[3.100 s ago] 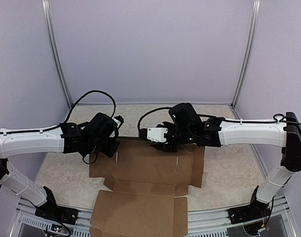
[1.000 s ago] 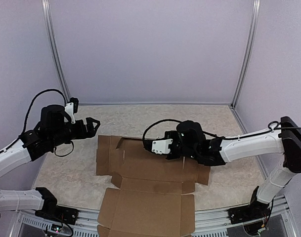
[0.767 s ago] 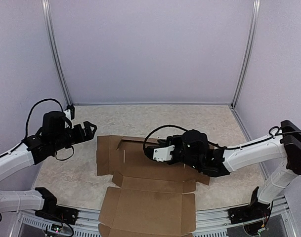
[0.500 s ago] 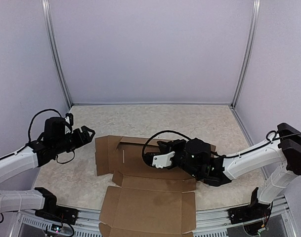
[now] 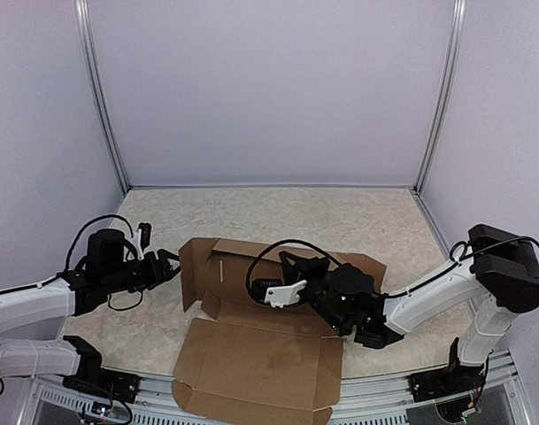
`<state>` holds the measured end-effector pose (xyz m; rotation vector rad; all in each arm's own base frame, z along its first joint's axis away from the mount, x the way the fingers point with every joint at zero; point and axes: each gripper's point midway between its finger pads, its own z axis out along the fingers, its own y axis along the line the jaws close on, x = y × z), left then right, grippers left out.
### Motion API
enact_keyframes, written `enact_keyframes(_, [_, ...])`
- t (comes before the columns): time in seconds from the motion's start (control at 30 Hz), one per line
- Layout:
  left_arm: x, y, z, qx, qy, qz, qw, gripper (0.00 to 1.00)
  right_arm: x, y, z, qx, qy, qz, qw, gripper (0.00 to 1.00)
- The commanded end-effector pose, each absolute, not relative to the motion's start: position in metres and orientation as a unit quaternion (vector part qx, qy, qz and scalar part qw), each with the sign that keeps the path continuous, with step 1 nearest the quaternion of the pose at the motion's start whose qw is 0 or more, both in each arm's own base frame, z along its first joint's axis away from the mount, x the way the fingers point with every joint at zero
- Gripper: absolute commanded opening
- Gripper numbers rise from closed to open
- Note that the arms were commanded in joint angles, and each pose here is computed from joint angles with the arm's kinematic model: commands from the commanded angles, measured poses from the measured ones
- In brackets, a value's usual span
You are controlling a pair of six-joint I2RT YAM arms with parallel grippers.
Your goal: Fold the paper box
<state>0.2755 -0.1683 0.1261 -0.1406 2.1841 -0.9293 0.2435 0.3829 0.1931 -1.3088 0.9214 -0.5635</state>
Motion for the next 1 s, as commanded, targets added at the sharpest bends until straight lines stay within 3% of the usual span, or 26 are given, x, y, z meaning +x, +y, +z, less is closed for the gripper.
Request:
enact_keyframes(0.0, [0.264, -0.200, 0.143, 0.004, 0.832, -0.411, 0.373, 0.65, 0.242, 0.386, 0.198, -0.561, 0.409, -0.252, 0.674, 0.00])
enact_keyframes(0.53, [0.246, -0.232, 0.140, 0.064, 0.833, -0.414, 0.361, 0.52, 0.239, 0.387, 0.190, -0.563, 0.420, -0.245, 0.668, 0.00])
enact_keyframes(0.97, [0.230, -0.254, 0.142, 0.130, 0.828, -0.383, 0.389, 0.57, 0.228, 0.384, 0.170, -0.585, 0.416, -0.265, 0.644, 0.00])
